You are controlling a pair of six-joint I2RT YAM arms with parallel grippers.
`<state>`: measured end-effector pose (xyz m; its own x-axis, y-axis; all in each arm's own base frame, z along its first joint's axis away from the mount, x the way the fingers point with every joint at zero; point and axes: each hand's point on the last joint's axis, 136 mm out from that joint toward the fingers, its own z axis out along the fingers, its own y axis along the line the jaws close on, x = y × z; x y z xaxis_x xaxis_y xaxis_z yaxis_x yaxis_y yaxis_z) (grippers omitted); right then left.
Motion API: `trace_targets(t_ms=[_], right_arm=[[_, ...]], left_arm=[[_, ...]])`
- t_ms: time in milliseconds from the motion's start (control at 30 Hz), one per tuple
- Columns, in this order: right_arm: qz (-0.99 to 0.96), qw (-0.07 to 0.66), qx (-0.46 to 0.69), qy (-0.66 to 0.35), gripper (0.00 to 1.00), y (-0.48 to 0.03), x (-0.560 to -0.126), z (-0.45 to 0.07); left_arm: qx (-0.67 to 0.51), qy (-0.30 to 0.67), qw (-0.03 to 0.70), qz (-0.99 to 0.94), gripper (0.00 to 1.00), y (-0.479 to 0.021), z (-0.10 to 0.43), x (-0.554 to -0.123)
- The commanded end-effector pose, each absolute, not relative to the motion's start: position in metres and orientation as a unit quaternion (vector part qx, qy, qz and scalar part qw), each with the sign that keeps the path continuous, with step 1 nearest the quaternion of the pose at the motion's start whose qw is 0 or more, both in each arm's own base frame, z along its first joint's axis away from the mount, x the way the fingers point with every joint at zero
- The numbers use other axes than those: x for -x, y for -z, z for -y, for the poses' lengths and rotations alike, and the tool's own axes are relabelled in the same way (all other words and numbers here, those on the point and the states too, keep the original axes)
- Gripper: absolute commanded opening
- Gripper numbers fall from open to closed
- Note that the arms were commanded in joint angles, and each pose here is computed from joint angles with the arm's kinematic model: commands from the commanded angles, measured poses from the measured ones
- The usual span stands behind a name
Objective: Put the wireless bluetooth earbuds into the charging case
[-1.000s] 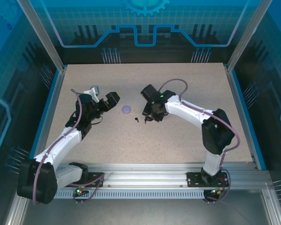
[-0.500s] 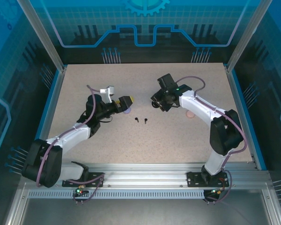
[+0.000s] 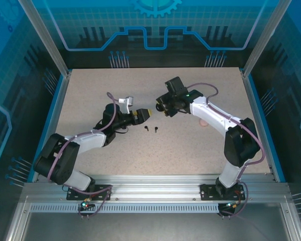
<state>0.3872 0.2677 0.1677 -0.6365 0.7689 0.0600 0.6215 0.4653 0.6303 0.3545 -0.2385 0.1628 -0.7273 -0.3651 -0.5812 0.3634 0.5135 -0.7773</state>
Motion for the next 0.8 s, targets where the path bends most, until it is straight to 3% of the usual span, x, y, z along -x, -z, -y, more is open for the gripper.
trace_targets(t_ms=[0,300,767], right_arm=[[-0.839,0.121,-0.412,-0.333,0.38,-0.184,-0.392,-0.282],[-0.844,0.118,-0.404,-0.332,0.38,-0.185,-0.391,-0.296],[-0.848,0.11,-0.392,-0.339,0.38,-0.185,-0.388,-0.312]], left_arm=[[-0.026,0.5,0.388,-0.774,0.79,-0.17,0.249,-0.36],[-0.02,0.507,0.396,-0.765,0.6,-0.172,0.253,-0.369],[0.009,0.509,0.434,-0.743,0.67,-0.193,0.247,-0.383]])
